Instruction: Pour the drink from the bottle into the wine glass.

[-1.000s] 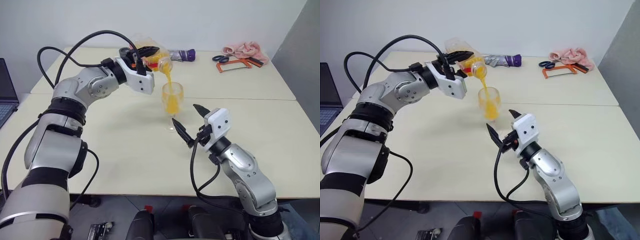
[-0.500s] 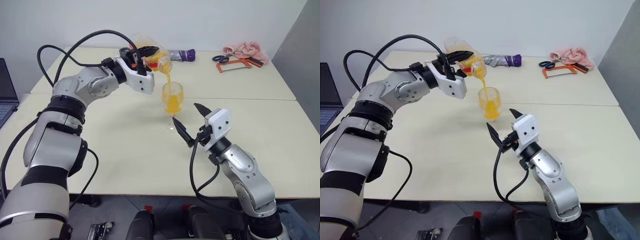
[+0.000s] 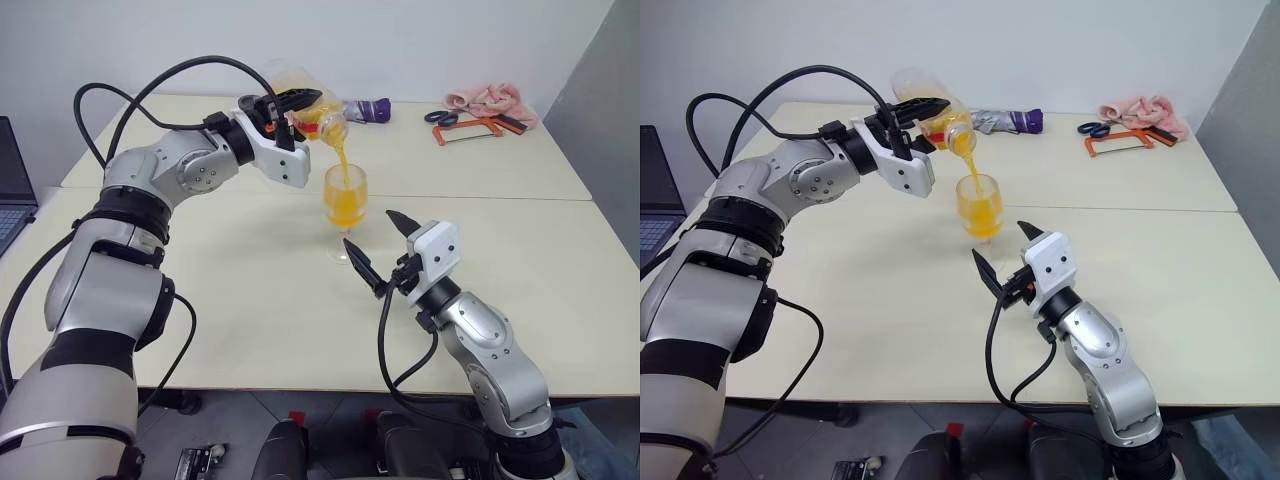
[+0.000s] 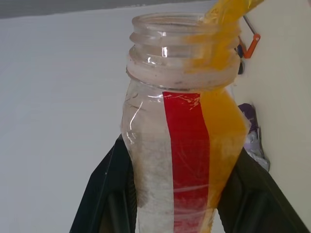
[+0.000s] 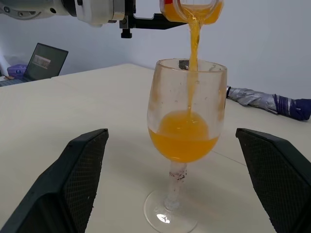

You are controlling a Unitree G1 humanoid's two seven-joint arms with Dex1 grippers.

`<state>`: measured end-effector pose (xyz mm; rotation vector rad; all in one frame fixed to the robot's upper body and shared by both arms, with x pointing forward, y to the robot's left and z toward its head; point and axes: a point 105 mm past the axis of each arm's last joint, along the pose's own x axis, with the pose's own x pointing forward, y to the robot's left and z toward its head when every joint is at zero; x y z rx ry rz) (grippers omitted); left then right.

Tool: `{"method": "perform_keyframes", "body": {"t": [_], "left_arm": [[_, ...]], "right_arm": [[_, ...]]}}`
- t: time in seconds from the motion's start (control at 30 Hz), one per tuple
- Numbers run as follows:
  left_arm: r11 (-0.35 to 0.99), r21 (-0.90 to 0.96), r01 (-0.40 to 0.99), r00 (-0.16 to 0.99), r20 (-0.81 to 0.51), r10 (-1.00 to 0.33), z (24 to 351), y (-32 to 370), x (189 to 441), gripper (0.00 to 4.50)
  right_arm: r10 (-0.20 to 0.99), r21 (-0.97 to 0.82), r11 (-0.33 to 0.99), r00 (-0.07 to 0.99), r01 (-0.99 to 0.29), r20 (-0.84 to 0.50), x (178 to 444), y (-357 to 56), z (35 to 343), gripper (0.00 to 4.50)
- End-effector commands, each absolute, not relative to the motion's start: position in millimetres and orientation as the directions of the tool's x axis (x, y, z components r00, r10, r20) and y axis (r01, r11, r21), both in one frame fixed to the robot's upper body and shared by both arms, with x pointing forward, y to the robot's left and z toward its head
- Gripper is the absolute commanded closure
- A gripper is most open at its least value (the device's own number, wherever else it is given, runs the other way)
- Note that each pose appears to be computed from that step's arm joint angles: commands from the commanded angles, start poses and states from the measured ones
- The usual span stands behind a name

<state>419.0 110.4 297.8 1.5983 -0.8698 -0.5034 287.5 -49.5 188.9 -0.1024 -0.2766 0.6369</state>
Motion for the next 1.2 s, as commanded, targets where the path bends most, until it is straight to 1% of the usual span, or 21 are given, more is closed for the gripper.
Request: {"method": "perform_keyframes", "body": {"t": [0.03, 1.2], "left_arm": [[-0.013, 0.946, -0.323, 0.611, 0.198, -0.767, 321.3, 111.1, 414.8, 2.83], [-0.029, 0.940, -0.340, 0.612, 0.198, -0.766, 324.3, 111.2, 415.3, 2.83]], "right_arm": [[0.609, -0.181, 0.793, 0.749, -0.582, 0.260, 282.1, -46.7, 196.8, 0.00], [0.611, -0.172, 0.791, 0.752, -0.587, 0.249, 281.6, -43.8, 192.7, 0.00]]}}
